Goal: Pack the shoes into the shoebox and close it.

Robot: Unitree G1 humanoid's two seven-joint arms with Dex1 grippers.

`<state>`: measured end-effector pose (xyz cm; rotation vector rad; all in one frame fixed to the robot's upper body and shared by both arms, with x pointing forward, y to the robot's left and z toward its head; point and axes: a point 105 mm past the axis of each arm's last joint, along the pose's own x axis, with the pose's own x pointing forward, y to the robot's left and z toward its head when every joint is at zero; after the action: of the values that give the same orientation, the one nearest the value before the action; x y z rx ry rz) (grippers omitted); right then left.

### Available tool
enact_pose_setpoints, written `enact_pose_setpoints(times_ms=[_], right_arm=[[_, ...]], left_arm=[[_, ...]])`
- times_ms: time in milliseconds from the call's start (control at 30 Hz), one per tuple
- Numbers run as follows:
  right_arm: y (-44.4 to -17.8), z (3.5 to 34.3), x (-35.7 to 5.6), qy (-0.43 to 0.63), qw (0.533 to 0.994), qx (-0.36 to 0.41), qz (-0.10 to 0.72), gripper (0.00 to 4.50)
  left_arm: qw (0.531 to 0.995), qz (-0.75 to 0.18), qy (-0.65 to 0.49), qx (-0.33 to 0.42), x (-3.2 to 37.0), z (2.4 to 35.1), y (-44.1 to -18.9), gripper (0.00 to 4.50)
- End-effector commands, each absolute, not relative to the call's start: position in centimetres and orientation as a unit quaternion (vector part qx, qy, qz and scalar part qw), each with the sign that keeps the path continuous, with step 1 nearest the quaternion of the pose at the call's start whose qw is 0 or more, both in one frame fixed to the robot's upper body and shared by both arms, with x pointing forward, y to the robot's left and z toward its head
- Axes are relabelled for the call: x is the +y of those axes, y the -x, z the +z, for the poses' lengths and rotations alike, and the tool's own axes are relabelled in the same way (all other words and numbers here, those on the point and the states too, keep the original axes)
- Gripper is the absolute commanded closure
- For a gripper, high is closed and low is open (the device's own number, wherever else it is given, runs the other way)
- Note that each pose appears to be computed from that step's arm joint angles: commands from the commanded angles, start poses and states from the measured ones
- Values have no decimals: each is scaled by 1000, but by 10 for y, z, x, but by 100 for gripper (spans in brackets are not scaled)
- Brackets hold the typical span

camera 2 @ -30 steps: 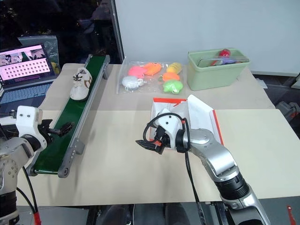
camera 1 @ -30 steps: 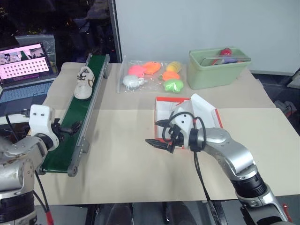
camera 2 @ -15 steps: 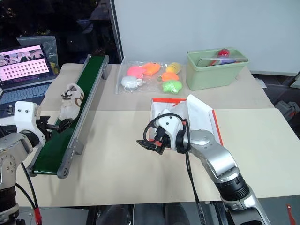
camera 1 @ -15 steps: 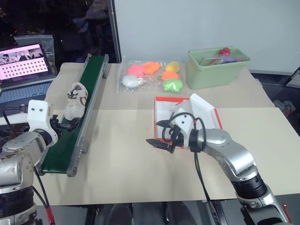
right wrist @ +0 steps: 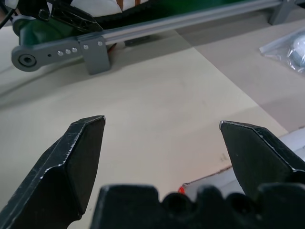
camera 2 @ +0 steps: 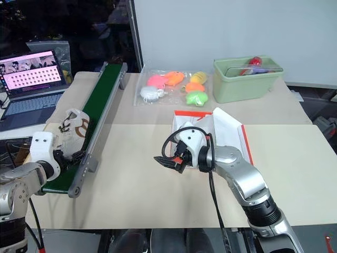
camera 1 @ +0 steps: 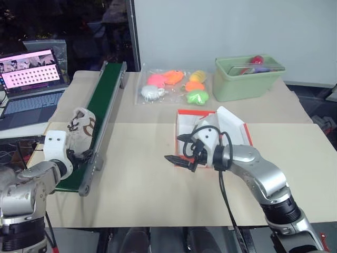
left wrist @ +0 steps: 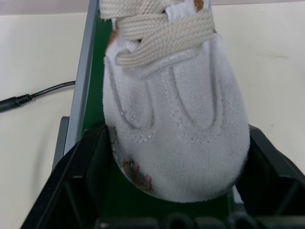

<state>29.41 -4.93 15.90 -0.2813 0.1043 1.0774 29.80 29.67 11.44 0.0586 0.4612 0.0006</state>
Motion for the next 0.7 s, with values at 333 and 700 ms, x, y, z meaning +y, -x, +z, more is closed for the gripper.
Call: enact_pose_setpoints(times_ms=[333, 700], right_arm=[[-295, 172, -50, 129, 856, 24, 501, 0], [-330, 196, -54, -57, 898, 19, 436, 0]], left_arm=[[979, 19, -35, 198, 303, 131, -307, 160], [978, 70, -167, -106, 267, 237, -339, 160]])
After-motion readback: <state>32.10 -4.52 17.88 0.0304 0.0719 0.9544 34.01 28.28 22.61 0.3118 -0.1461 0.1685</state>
